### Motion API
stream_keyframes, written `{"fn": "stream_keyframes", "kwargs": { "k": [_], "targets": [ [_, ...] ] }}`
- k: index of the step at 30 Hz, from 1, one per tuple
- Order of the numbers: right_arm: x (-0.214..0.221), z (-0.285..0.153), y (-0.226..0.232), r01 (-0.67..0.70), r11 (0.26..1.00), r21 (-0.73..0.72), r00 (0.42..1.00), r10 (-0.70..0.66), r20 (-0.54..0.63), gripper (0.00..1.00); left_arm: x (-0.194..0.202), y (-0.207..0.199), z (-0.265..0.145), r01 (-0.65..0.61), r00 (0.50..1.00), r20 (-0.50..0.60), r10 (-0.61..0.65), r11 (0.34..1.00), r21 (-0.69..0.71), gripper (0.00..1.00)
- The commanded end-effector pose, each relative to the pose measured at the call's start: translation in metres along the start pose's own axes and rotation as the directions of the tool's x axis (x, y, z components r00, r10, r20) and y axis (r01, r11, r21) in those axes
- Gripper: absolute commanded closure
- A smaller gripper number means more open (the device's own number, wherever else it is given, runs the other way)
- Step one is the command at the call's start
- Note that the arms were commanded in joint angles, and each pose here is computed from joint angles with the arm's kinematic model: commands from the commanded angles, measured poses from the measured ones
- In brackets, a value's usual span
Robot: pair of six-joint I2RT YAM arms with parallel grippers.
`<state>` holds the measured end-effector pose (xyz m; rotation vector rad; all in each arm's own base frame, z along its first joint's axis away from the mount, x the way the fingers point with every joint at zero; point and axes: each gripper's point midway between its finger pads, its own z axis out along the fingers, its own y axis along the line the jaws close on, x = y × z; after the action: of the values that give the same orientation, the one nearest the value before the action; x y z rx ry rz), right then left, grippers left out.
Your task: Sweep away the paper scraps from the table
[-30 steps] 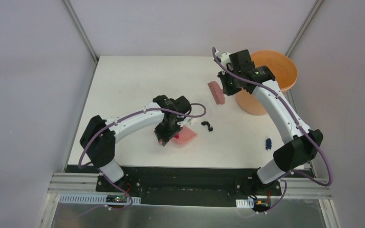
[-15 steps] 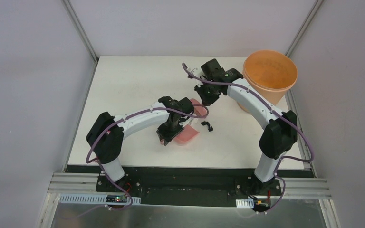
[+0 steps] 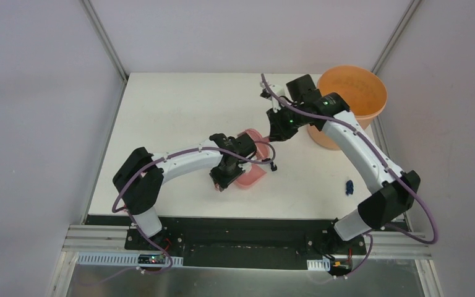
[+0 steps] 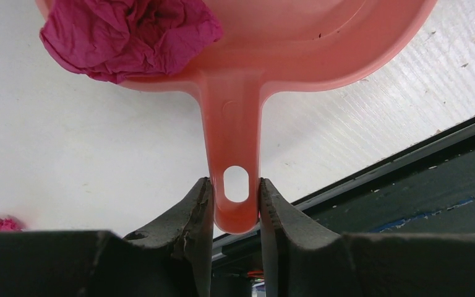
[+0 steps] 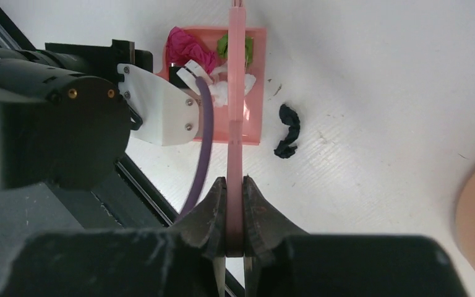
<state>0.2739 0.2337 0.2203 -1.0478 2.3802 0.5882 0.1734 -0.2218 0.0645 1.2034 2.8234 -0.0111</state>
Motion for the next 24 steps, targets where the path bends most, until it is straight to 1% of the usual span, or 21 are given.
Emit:
{"fn": "stream_keyframes", "kwargs": {
  "k": [1,4,11,14,17,21,24],
  "targets": [
    [-0.014,-0.042,0.002,0.012,1.000,0.029,0.988,-0.016,0.151,1.00,-0.015,-0.002,-0.013,-0.021,0.989,0.146,0.024,0.999,-0.026,1.00],
    [-0.012,-0.053,-0.002,0.005,0.999,0.053,0.985,-0.014,0.175,1.00,-0.018,-0.006,-0.019,-0.023,0.983,0.184,0.030,0.999,-0.042,1.00],
    [-0.009,-0.062,-0.019,-0.040,0.997,0.072,0.982,0.026,0.190,1.00,-0.013,-0.004,-0.038,0.007,0.982,0.190,0.008,0.997,-0.077,1.00],
    [-0.011,-0.065,-0.026,-0.044,0.995,0.094,0.983,0.026,0.183,1.00,-0.014,-0.003,-0.053,0.023,0.970,0.244,-0.006,0.998,-0.066,1.00],
    [-0.013,-0.066,-0.048,-0.076,0.980,0.182,0.982,0.042,0.184,1.00,-0.011,-0.008,-0.066,0.037,0.961,0.277,-0.026,0.999,-0.034,1.00],
    [-0.009,-0.067,-0.067,-0.141,0.967,0.213,0.978,0.101,0.185,1.00,0.003,-0.022,-0.079,0.040,0.960,0.277,-0.043,0.999,0.016,1.00],
    [-0.003,-0.066,-0.070,-0.174,0.967,0.186,0.975,0.143,0.168,1.00,0.018,-0.029,-0.082,0.040,0.966,0.254,-0.044,0.999,0.022,1.00]
  ]
}}
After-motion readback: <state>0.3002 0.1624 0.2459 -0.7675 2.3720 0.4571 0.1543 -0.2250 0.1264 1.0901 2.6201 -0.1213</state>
